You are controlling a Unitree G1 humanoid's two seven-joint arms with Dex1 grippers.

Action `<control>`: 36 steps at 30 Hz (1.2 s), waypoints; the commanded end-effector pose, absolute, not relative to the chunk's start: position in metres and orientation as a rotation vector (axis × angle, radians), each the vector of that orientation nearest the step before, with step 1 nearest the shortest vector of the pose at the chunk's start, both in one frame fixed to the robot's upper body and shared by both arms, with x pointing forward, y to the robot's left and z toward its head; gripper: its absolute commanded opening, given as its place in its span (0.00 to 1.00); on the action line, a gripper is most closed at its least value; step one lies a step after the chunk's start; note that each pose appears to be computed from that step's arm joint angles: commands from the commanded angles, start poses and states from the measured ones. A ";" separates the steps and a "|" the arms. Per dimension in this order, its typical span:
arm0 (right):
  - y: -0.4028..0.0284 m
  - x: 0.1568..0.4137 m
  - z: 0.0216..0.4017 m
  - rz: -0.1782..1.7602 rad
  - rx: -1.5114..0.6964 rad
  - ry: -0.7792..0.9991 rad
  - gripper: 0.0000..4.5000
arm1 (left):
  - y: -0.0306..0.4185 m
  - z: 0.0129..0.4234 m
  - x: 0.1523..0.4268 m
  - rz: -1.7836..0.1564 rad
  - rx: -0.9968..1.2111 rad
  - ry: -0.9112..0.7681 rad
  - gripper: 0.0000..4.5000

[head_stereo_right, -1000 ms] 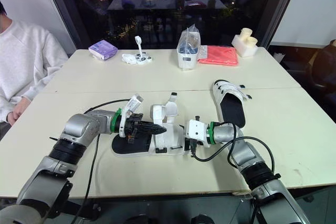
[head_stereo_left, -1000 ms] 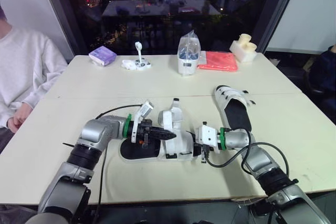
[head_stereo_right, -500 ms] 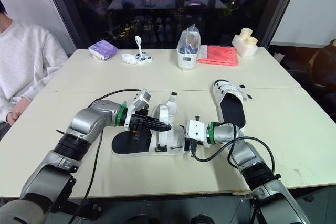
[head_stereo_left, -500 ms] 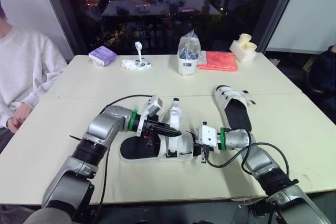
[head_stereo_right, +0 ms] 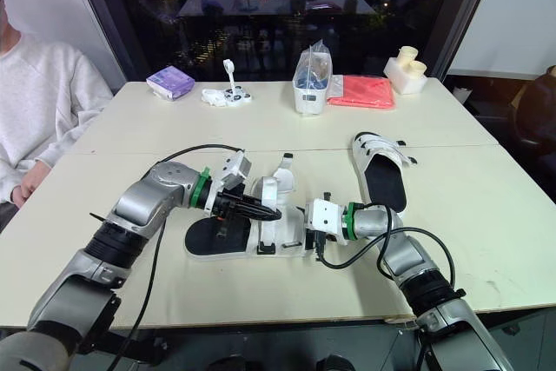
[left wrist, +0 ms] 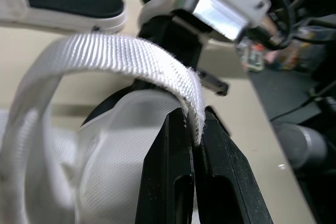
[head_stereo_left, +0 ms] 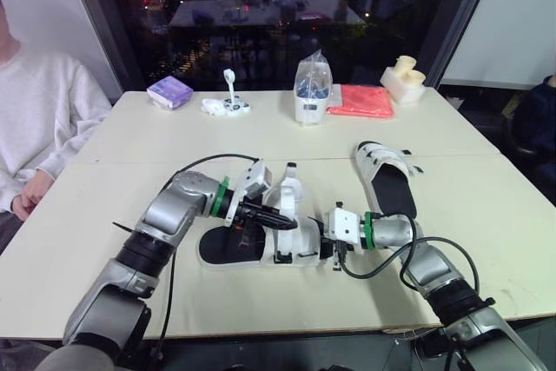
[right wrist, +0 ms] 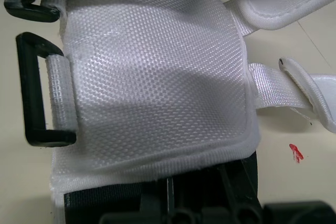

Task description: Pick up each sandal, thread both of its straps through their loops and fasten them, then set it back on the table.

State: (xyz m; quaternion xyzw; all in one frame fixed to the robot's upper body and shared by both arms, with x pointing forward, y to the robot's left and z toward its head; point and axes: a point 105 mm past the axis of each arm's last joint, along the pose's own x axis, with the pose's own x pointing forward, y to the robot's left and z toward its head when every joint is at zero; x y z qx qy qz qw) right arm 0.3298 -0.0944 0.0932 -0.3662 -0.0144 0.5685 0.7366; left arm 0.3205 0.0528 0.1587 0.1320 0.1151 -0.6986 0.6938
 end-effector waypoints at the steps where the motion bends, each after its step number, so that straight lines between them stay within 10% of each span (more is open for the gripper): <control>1: -0.112 0.324 0.057 1.251 -0.825 0.150 0.00 | 0.058 0.160 0.319 -1.520 0.337 0.223 0.02; 17: -0.113 0.326 0.059 1.247 -0.830 0.150 0.00 | 0.042 0.191 0.301 -1.565 0.277 0.027 0.02; 36: -0.110 0.326 0.057 1.254 -0.835 0.151 0.00 | 0.056 0.199 0.287 -1.597 0.026 0.242 0.02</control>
